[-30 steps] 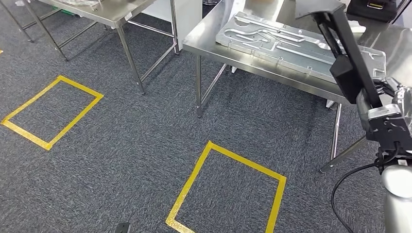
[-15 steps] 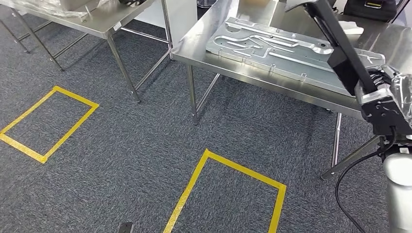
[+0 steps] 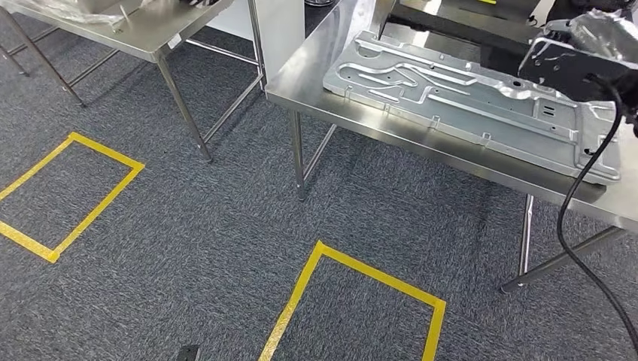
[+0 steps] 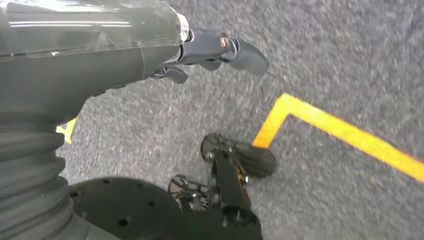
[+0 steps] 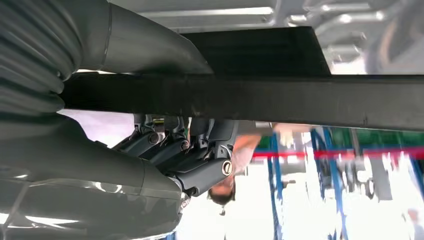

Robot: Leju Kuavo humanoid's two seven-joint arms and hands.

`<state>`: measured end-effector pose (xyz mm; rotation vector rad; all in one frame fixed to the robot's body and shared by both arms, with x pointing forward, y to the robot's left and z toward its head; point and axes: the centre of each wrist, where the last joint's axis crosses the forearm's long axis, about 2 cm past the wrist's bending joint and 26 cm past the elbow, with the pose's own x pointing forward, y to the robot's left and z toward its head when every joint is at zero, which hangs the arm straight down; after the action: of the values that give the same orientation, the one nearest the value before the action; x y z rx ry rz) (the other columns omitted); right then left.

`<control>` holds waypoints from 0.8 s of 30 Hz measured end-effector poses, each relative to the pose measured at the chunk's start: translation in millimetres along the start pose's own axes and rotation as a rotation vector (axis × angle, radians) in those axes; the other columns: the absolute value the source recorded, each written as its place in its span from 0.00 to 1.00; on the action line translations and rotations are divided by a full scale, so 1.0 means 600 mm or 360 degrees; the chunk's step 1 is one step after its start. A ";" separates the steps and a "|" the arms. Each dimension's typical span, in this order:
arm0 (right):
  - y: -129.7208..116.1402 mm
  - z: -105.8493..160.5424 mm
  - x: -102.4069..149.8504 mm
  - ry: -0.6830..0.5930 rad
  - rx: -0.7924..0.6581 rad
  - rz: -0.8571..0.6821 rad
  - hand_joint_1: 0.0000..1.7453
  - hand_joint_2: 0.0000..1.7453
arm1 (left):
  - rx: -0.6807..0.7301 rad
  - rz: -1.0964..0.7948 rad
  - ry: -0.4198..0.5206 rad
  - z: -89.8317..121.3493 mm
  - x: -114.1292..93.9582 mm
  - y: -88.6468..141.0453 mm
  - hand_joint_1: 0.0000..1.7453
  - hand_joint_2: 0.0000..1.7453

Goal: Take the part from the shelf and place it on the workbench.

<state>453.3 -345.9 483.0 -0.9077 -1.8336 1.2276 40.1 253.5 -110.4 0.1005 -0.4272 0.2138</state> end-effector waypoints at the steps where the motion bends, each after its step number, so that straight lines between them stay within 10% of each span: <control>1: -0.002 -0.005 0.000 0.0002 0.0069 0.0021 1.00 1.00 | -0.0002 0.0000 0.0005 0.001 -0.003 0.001 0.00 1.00; 24: 0.015 -0.031 -0.018 0.0076 0.0252 0.0287 1.00 1.00 | 0.0022 0.0019 0.0003 0.002 -0.010 0.012 0.00 1.00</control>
<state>475.6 -344.5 477.5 -1.0208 -1.6194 1.4277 32.7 259.6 -111.6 0.1111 -0.4247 0.2283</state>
